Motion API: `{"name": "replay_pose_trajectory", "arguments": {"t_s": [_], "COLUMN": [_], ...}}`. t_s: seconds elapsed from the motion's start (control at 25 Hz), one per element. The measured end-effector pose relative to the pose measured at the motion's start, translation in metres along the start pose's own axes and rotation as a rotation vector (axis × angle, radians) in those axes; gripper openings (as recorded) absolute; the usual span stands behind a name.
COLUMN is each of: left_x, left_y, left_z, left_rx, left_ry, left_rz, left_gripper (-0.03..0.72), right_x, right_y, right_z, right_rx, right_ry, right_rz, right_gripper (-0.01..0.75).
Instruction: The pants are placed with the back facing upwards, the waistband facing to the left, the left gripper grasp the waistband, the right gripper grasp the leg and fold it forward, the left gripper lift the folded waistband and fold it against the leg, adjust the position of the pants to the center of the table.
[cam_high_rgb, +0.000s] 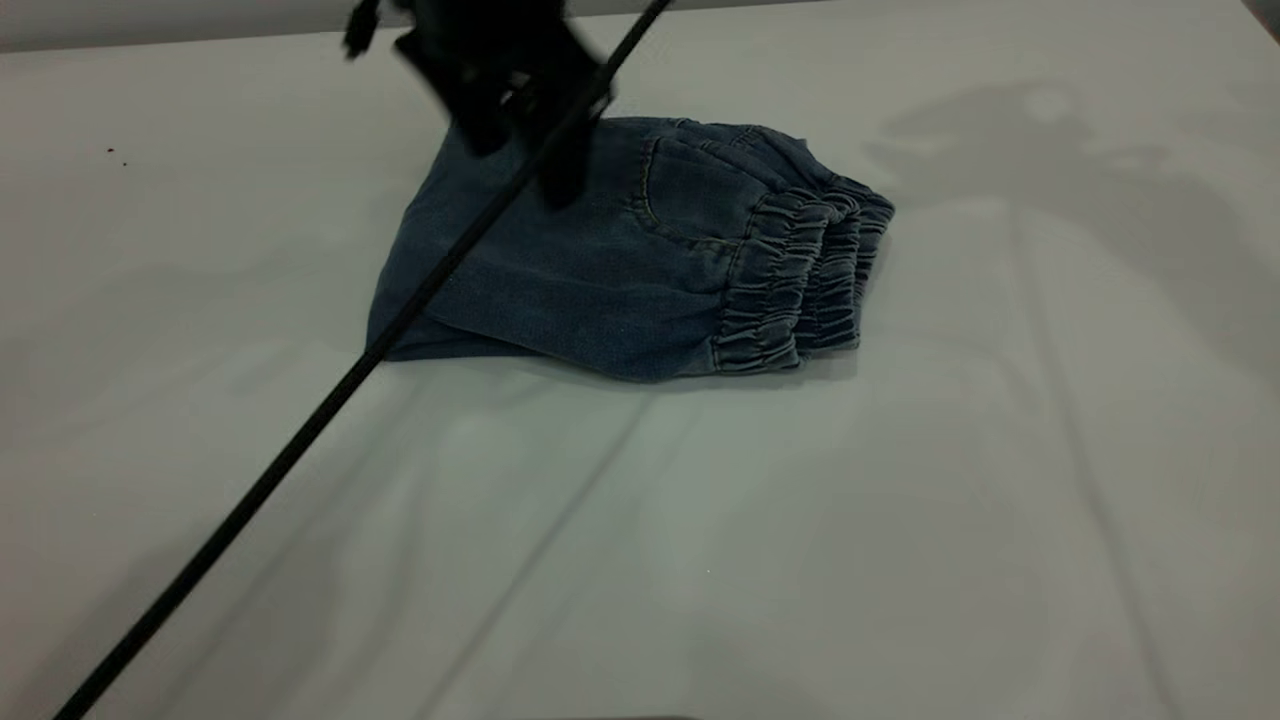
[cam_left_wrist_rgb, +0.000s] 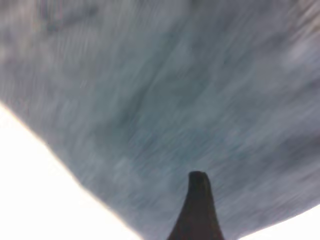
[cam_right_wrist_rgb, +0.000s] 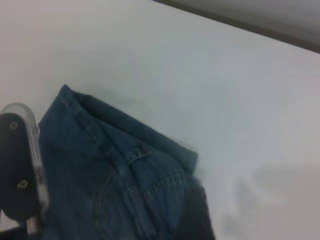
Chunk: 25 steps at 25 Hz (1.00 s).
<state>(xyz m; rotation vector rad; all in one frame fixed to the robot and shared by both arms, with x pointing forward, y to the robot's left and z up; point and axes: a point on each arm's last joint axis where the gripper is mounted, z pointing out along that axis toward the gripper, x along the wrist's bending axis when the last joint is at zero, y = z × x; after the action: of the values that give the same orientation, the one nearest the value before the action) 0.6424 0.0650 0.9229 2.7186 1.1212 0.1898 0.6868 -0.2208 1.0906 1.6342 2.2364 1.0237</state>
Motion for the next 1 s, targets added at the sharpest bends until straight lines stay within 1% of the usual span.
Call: {"name": "replay_pose_trajectory", "arguments": {"t_s": [0.16,0.28,0.48,0.6,0.68,0.76,0.84,1.0], "left_x": [-0.003,-0.003,-0.004,-0.003,-0.003,-0.003,-0.004,-0.003], "left_y": [0.008,0.014,0.021,0.024,0.025,0.025,0.028,0.039], "left_z": [0.010,0.032,0.071,0.081,0.081,0.075,0.062,0.010], "left_rx": [-0.075,-0.143,-0.275,-0.328,-0.337,-0.317,-0.291,-0.271], "left_ry": [0.004,0.007,-0.011,-0.004,-0.003,-0.013,-0.028,-0.037], "left_rz": [-0.013,-0.038,-0.124,-0.147,-0.150,-0.147,-0.140,-0.104], "left_gripper": [0.545,0.545,0.545,0.545,0.545,0.545,0.545,0.545], "right_x": [0.003,0.004,0.005,0.006,0.007,0.008,0.014,0.033], "right_y": [0.001,0.002,0.002,0.001,0.001,0.002,0.006,0.013], "right_z": [-0.002,-0.003,-0.003,-0.003,-0.004,-0.008,-0.022,-0.072], "right_rx": [-0.012,-0.017,-0.017,-0.010,-0.008,-0.015,-0.045,-0.129], "right_ry": [0.018,0.036,0.050,0.057,0.058,0.059,0.056,0.054], "right_rz": [0.012,0.025,0.033,0.034,0.024,0.006,-0.020,-0.071], "right_gripper": [0.495,0.495,0.495,0.495,0.495,0.495,0.495,0.495]}}
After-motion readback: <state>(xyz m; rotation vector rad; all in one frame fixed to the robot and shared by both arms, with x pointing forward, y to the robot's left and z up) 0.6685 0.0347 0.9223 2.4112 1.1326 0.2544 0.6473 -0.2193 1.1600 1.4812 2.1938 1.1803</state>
